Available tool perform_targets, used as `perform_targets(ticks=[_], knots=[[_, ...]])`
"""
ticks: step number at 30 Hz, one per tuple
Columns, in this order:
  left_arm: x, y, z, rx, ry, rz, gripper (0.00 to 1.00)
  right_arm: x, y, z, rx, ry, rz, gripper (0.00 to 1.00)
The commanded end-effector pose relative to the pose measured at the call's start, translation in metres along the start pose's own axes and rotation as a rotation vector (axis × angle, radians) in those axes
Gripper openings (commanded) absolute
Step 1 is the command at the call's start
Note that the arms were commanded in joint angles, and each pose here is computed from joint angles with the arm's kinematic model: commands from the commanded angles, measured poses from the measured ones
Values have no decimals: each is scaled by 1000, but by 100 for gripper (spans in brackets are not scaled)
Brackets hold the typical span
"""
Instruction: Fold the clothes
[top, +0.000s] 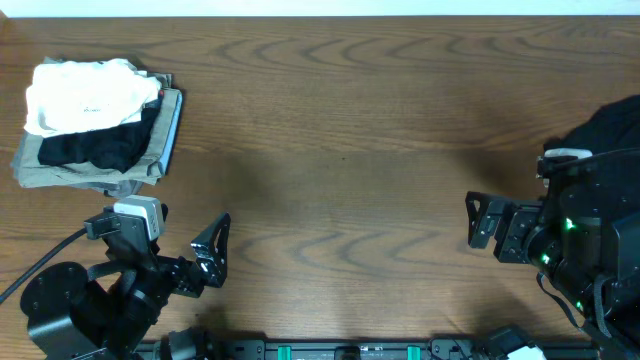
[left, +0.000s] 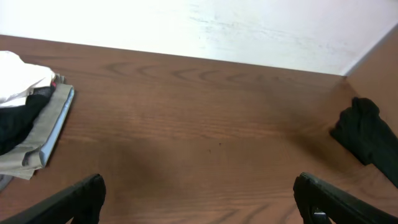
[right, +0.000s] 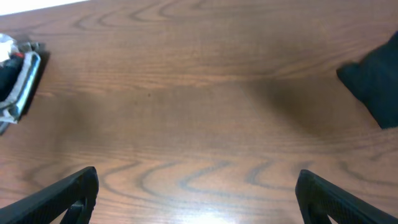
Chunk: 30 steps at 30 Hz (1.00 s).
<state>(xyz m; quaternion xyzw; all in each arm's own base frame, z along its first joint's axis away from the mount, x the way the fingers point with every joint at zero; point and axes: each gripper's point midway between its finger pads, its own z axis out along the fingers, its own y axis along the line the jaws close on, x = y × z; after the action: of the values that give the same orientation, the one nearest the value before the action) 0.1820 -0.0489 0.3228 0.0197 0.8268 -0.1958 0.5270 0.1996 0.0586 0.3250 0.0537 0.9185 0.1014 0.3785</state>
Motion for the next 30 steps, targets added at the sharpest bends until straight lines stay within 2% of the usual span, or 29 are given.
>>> perform_targets(ticks=[1,8,11,17,21,26,30], knots=[[1,-3,1,17,4,8,98,5,0,1,0,17,-7,99],[1,-3,1,17,4,9,98,5,-9,12,59,10,-46,99],[1,-3,1,17,4,9,98,1,-14,23,64,-40,-67,99],[1,-3,1,17,4,9,98,2,-16,53,-78,-223,-163,99],[1,-3,1,17,4,8,98,14,-35,70,-72,-357,-138,99],[1,-3,1,17,4,9,98,27,-38,85,-114,-504,-238,99],[1,-3,1,17,4,8,98,37,-46,98,-116,-595,-242,99]])
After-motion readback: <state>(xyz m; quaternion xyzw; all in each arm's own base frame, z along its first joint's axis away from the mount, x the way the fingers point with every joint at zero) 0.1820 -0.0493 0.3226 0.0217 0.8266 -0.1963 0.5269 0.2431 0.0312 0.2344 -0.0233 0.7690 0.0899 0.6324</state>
